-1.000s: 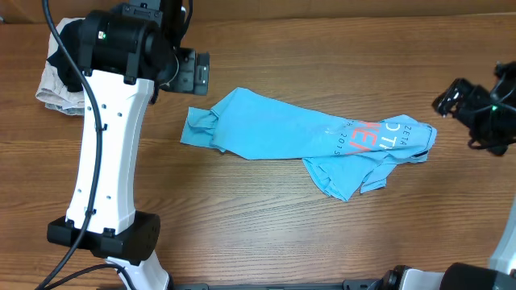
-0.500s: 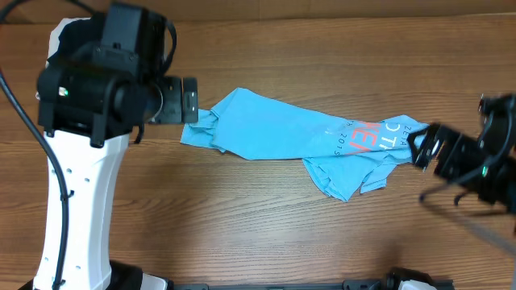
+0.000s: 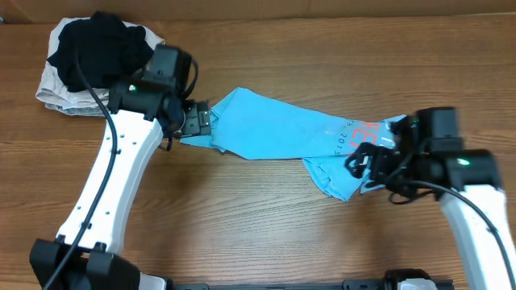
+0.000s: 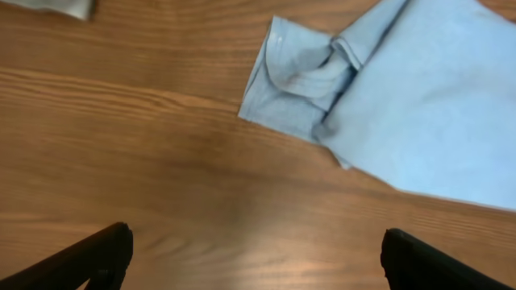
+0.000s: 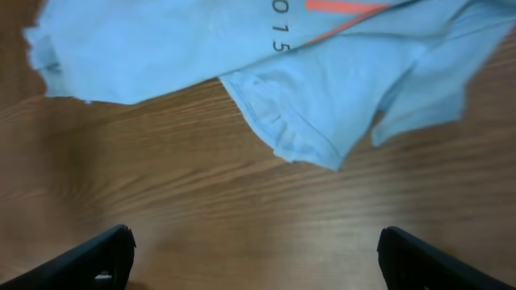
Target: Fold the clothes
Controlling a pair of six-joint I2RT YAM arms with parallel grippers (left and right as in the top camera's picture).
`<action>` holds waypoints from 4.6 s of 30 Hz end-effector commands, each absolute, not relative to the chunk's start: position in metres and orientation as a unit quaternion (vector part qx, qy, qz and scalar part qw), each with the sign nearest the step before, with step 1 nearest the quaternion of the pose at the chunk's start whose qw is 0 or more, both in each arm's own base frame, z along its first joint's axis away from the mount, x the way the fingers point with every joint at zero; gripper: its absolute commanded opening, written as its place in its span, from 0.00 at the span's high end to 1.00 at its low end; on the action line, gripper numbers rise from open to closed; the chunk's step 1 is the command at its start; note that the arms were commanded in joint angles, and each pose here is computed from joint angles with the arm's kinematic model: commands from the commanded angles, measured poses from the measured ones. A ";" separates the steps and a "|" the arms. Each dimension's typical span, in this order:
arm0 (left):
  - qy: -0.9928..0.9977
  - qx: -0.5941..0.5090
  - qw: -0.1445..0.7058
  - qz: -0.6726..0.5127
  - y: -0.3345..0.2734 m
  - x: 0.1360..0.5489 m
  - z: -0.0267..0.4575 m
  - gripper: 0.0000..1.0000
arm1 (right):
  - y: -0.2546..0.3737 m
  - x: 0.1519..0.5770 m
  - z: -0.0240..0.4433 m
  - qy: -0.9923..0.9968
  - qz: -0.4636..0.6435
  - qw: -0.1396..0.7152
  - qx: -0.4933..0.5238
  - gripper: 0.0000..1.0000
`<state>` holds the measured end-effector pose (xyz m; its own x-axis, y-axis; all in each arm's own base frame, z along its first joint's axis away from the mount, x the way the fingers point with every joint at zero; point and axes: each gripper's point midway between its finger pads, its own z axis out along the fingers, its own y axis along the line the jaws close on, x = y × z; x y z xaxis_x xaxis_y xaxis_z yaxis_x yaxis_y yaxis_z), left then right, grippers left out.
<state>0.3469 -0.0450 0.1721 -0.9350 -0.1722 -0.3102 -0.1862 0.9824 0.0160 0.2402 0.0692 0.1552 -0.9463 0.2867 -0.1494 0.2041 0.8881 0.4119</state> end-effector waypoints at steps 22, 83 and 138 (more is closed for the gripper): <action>0.986 -0.087 0.140 -0.010 -0.034 0.342 0.100 0.00 | 0.082 0.236 0.018 0.971 0.046 0.006 0.236 0.27; 0.989 -0.055 0.134 -0.012 -0.043 0.341 0.095 0.00 | -0.032 0.402 0.242 0.896 0.120 0.339 0.262 0.96; 0.981 0.053 0.125 -0.137 -0.160 0.399 0.060 0.13 | -0.048 0.402 0.244 0.898 0.096 0.338 0.267 0.96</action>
